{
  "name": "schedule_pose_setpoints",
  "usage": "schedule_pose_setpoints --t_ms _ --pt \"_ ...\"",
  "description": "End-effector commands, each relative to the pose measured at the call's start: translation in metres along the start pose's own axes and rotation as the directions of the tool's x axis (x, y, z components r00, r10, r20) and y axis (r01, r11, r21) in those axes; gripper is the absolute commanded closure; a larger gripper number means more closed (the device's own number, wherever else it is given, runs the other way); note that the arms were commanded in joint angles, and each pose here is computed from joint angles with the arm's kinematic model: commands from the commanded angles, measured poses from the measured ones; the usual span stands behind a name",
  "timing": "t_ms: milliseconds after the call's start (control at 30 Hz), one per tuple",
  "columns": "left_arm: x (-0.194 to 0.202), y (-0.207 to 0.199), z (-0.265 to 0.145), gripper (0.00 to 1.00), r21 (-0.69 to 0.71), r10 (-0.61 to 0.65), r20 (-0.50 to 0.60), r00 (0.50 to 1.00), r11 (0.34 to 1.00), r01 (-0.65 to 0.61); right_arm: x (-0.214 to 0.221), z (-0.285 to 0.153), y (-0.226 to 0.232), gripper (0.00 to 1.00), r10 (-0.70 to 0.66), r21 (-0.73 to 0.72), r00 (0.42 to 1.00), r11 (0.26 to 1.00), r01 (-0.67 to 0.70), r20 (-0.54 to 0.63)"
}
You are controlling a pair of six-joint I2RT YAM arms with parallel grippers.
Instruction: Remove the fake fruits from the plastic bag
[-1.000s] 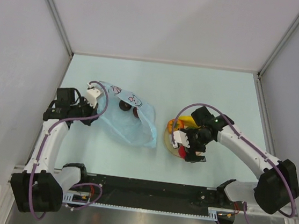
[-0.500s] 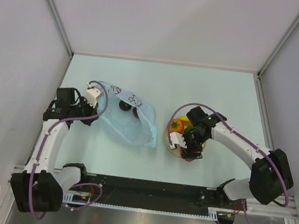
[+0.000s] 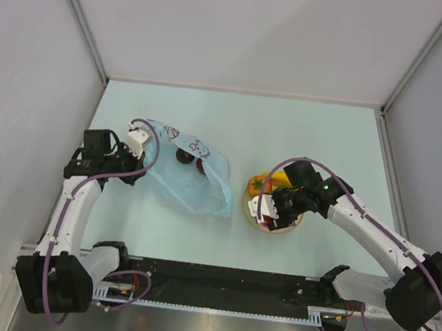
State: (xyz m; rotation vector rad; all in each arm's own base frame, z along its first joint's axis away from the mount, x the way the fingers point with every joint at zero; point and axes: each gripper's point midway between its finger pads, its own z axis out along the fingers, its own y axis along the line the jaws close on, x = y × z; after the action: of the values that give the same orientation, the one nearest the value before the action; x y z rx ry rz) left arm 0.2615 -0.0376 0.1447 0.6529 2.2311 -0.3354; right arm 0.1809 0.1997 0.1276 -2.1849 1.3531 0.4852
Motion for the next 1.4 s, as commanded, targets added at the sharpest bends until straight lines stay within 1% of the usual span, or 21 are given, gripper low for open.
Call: schedule_pose_setpoints --t_ms 0,67,167,300,467,633,733,833,900,1067,1133,1167,1233,1267,1300,1333,1367 --pt "-0.018 0.002 -0.003 1.00 0.001 0.009 0.057 0.998 1.000 -0.009 -0.016 0.006 -0.019 0.56 -0.091 0.131 0.991 0.988 0.078 0.095" --pt "-0.017 0.002 -0.002 1.00 0.002 0.004 0.055 0.998 1.000 -0.004 -0.018 0.013 -0.026 0.57 -0.135 0.200 0.984 0.974 0.110 0.116" --pt "-0.018 0.002 -0.003 1.00 0.002 0.000 0.053 0.999 1.000 0.000 -0.023 0.014 -0.036 0.57 -0.182 0.263 0.973 0.955 0.140 0.141" --pt "-0.017 0.003 -0.003 1.00 0.003 -0.001 0.044 0.999 1.000 0.000 -0.024 0.019 -0.032 0.58 -0.211 0.268 0.965 0.949 0.164 0.158" --pt "-0.015 0.003 -0.001 1.00 0.006 -0.034 0.036 0.999 0.999 0.034 -0.025 0.024 -0.027 0.57 -0.254 0.294 0.953 0.935 0.198 0.166" --pt "-0.011 0.002 0.001 1.00 0.014 -0.063 0.009 0.998 0.998 0.063 -0.014 0.038 -0.014 0.55 -0.282 0.308 0.945 0.925 0.222 0.166" --pt "-0.009 0.001 0.001 1.00 0.018 -0.069 0.002 0.998 0.997 0.069 -0.008 0.046 -0.013 0.55 -0.285 0.326 0.946 0.918 0.224 0.153" --pt "-0.006 0.000 -0.001 1.00 0.019 -0.078 -0.012 0.997 0.997 0.078 -0.002 0.054 -0.014 0.57 -0.289 0.351 0.948 0.908 0.229 0.129" --pt "-0.006 0.000 -0.001 1.00 0.020 -0.080 -0.013 0.997 0.997 0.080 -0.003 0.054 -0.020 0.55 -0.293 0.389 0.948 0.893 0.226 0.123" --pt "-0.005 0.000 0.002 1.00 0.027 -0.091 -0.012 0.996 0.995 0.091 0.001 0.061 -0.018 0.53 -0.287 0.395 0.952 0.891 0.223 0.109" --pt "-0.007 0.000 0.003 1.00 0.029 -0.091 -0.011 0.996 0.995 0.091 0.002 0.060 -0.018 0.50 -0.280 0.398 0.954 0.891 0.217 0.105" --pt "-0.006 0.001 0.003 0.99 0.027 -0.090 -0.011 0.996 0.996 0.090 0.002 0.059 -0.019 0.39 -0.276 0.402 0.956 0.891 0.214 0.104" --pt "-0.008 0.002 0.004 1.00 0.029 -0.089 -0.007 0.996 0.996 0.089 0.003 0.058 -0.018 0.30 -0.264 0.404 0.959 0.892 0.203 0.101" --pt "-0.008 0.002 0.005 1.00 0.031 -0.089 -0.007 0.996 0.996 0.089 0.000 0.053 -0.020 0.22 -0.261 0.421 0.959 0.886 0.195 0.106" --pt "-0.008 0.001 0.005 1.00 0.034 -0.091 -0.007 0.996 0.995 0.092 -0.001 0.049 -0.020 0.19 -0.262 0.430 0.959 0.882 0.192 0.110" --pt "-0.008 0.001 0.005 1.00 0.035 -0.091 -0.003 0.996 0.995 0.091 -0.006 0.045 -0.021 0.16 -0.276 0.442 0.954 0.875 0.198 0.120" --pt "-0.009 0.000 0.005 1.00 0.041 -0.095 -0.002 0.995 0.995 0.095 -0.015 0.033 -0.025 0.11 -0.301 0.485 0.945 0.850 0.204 0.130"
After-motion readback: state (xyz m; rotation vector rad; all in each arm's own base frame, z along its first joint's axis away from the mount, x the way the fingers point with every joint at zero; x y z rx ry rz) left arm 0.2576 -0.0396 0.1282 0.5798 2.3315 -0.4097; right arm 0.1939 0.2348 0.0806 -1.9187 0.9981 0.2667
